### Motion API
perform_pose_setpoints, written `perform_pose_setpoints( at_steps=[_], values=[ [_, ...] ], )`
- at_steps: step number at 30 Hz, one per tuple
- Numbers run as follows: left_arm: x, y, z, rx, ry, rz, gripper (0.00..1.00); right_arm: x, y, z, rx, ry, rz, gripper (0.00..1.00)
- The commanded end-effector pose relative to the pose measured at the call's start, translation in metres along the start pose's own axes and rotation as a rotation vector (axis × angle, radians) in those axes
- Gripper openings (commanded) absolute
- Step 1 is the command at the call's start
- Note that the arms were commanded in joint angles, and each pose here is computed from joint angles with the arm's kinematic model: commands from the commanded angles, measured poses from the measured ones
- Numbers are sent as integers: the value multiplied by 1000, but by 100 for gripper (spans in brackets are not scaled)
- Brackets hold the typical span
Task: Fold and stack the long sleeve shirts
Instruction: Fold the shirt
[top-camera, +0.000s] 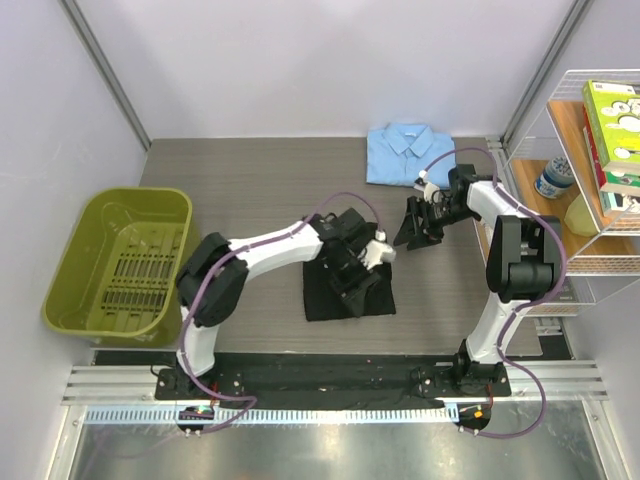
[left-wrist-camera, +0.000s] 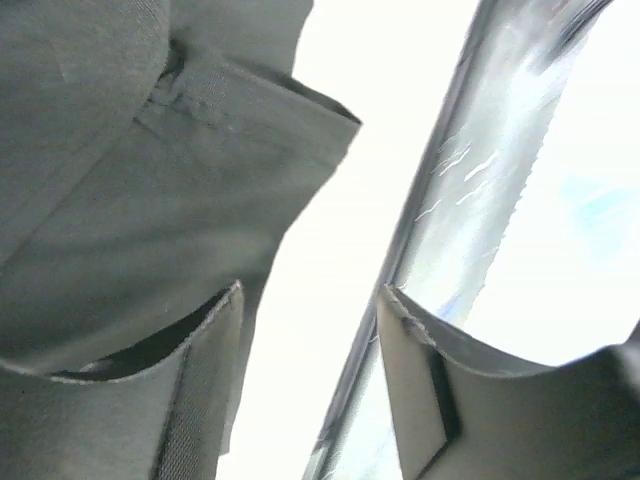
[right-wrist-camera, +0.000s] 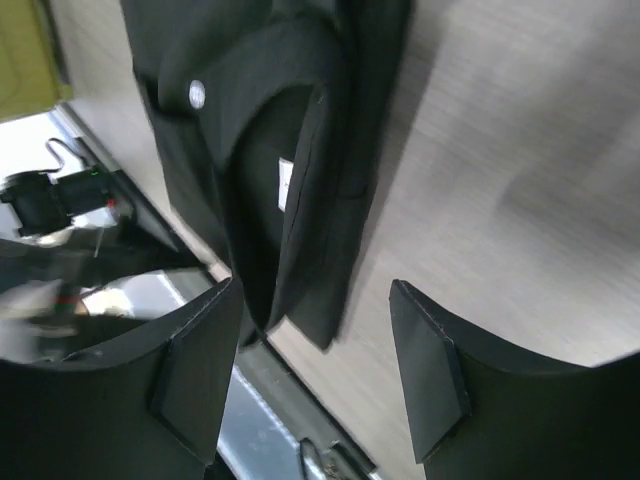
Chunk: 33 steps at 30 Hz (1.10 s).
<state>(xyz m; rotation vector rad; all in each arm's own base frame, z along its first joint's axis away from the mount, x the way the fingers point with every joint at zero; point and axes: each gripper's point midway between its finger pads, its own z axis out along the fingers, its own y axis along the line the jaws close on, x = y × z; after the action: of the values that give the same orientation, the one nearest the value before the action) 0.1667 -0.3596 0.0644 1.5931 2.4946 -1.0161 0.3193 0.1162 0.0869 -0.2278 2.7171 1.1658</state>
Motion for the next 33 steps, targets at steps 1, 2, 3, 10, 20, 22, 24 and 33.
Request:
perform_pose_setpoints(
  at_steps=[1,2,3,10,20,22,24,33],
  values=[
    [-88,17,-111,61,-476,-231,60,-12,1,-8,48,19,-81,66],
    [-88,32,-123,33,-506,-280,60,-11,0,-7,56,24,-88,66],
    [-83,58,-140,-8,-543,-331,60,-10,0,-6,61,31,-96,66],
    [-57,168,-131,-308,-374,-258,64,31,23,15,82,182,-171,70],
    [-25,209,-86,-295,-162,-191,46,88,13,27,119,307,-146,63],
    [0,196,-76,-246,-107,-236,36,80,-4,41,170,294,-153,54],
    [9,175,-85,-229,-131,-278,29,62,-19,53,212,263,-165,45],
    [73,59,-95,-68,-257,-498,40,-77,-16,85,217,112,-372,40]
  ],
)
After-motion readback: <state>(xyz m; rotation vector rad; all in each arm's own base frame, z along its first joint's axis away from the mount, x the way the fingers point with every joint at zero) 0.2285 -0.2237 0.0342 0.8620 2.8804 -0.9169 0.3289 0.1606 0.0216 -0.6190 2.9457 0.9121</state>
